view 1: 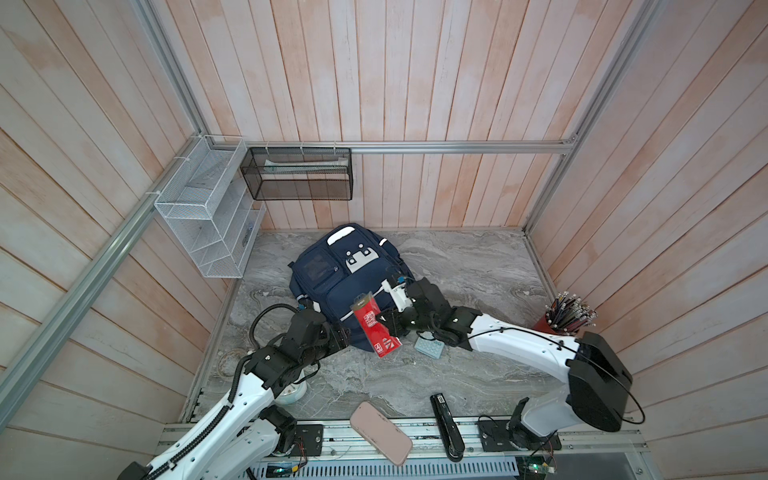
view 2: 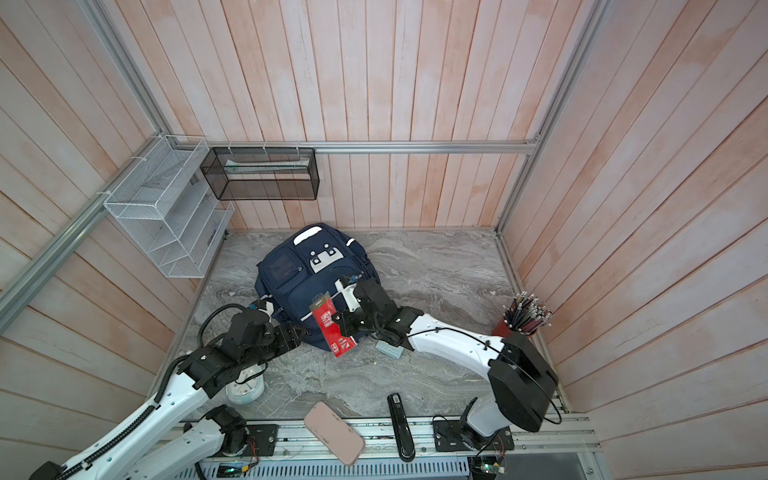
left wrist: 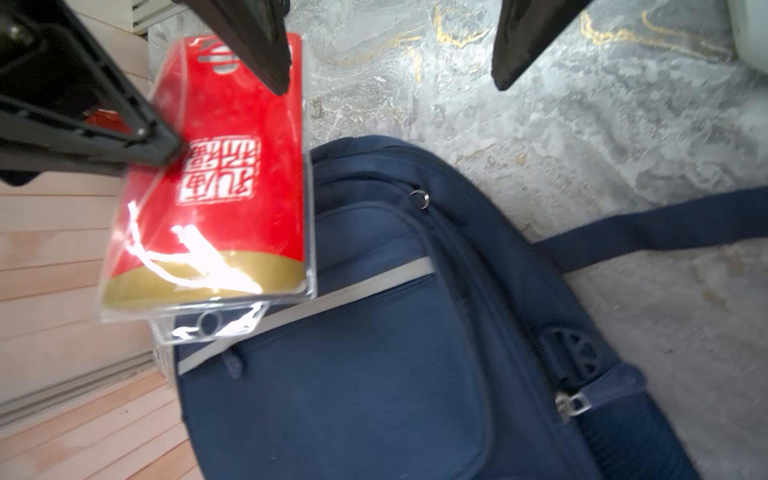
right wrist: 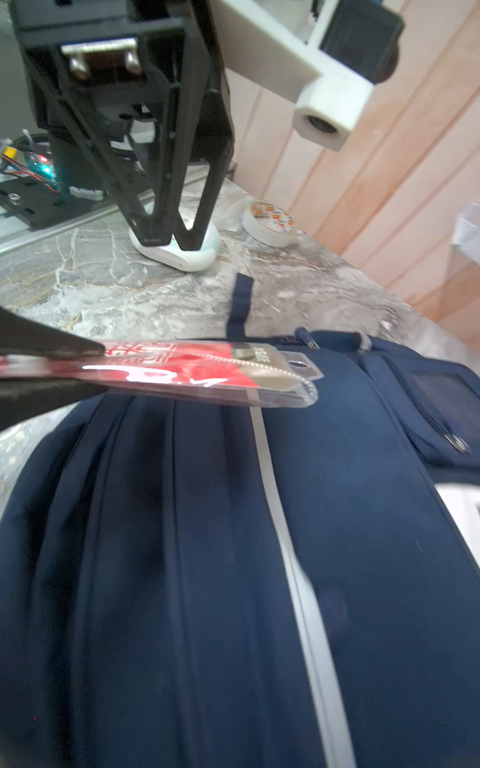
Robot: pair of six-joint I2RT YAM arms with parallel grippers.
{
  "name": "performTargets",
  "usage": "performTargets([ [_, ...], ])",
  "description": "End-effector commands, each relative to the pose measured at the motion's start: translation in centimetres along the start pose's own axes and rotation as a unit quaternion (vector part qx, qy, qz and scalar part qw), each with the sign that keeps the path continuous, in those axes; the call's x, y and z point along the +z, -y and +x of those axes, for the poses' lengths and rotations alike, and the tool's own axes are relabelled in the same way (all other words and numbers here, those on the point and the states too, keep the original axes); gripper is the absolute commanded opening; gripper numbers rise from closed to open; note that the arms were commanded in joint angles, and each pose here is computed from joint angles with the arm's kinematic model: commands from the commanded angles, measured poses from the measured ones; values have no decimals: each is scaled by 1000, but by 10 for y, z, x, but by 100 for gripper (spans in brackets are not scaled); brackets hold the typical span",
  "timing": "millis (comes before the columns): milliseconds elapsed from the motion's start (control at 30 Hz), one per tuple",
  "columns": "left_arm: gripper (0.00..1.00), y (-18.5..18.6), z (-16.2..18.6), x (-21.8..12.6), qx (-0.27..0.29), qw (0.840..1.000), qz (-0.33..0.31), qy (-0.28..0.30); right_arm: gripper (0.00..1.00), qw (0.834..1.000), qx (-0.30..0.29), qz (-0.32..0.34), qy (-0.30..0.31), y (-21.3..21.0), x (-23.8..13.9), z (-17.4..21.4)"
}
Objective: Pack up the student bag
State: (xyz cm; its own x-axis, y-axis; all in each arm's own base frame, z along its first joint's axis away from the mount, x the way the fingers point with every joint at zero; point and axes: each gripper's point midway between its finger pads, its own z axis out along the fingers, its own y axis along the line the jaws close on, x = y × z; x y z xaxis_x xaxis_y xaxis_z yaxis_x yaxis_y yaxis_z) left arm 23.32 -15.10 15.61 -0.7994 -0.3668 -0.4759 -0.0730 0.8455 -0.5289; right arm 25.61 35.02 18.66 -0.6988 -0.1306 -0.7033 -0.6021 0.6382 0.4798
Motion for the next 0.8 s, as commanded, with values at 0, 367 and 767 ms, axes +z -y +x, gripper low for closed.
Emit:
performTargets([
  [0,80,45,-29,2,94,995,10,40,0,997,34,65,33,49,-34,-9],
  [367,86,117,-55,74,328,943,-41,16,0,966,158,150,137,167,-148,-10],
  [767,6,113,-78,140,350,926,-139,3,0,969,193,54,141,158,-134,6],
])
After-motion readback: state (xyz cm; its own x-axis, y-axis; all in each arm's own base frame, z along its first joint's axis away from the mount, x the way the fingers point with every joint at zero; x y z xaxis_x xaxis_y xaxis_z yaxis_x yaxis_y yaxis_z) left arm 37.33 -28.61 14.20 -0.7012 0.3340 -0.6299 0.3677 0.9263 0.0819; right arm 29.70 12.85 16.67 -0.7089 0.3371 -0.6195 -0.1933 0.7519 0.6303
